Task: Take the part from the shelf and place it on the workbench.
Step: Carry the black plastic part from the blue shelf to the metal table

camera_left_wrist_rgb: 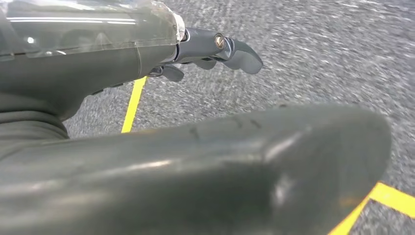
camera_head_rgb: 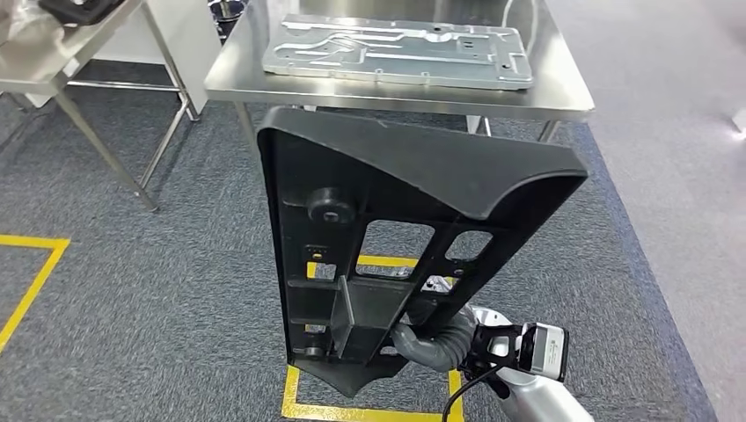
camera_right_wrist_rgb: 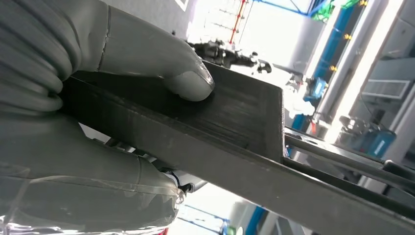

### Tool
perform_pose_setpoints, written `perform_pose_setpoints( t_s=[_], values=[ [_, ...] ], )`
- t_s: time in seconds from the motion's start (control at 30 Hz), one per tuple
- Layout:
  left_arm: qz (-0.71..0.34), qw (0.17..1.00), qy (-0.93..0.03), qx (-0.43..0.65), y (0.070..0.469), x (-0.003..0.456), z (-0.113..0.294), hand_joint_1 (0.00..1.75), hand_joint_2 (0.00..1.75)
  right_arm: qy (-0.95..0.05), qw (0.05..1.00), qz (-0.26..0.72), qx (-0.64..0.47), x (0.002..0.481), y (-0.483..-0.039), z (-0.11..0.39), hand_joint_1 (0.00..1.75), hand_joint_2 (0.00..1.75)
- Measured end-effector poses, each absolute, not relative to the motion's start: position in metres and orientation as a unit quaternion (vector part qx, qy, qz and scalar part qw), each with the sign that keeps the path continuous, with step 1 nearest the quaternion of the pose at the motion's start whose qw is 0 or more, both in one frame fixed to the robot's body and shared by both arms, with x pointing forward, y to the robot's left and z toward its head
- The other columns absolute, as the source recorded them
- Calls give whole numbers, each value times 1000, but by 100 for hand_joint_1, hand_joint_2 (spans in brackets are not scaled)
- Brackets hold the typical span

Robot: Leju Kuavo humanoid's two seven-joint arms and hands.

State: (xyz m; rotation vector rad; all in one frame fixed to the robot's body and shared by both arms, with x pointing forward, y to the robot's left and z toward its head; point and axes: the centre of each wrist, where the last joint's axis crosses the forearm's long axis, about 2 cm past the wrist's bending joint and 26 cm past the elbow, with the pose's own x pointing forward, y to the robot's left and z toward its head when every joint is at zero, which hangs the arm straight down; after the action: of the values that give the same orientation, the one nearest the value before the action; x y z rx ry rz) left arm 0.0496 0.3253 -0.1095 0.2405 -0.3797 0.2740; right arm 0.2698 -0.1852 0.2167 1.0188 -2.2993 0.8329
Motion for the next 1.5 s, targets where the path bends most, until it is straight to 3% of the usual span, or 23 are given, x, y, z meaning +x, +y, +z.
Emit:
perform_pose_setpoints(
  t_s=[0.77, 1.5],
  values=[
    [142, 965, -196, 104, 328, 48, -110, 0, 0, -859, 244, 269, 361, 265, -209, 205, 175, 175],
    [147, 965, -190, 106, 324, 40, -111, 0, 0, -850, 283, 260, 361, 205, -199, 175, 175, 175]
  ],
)
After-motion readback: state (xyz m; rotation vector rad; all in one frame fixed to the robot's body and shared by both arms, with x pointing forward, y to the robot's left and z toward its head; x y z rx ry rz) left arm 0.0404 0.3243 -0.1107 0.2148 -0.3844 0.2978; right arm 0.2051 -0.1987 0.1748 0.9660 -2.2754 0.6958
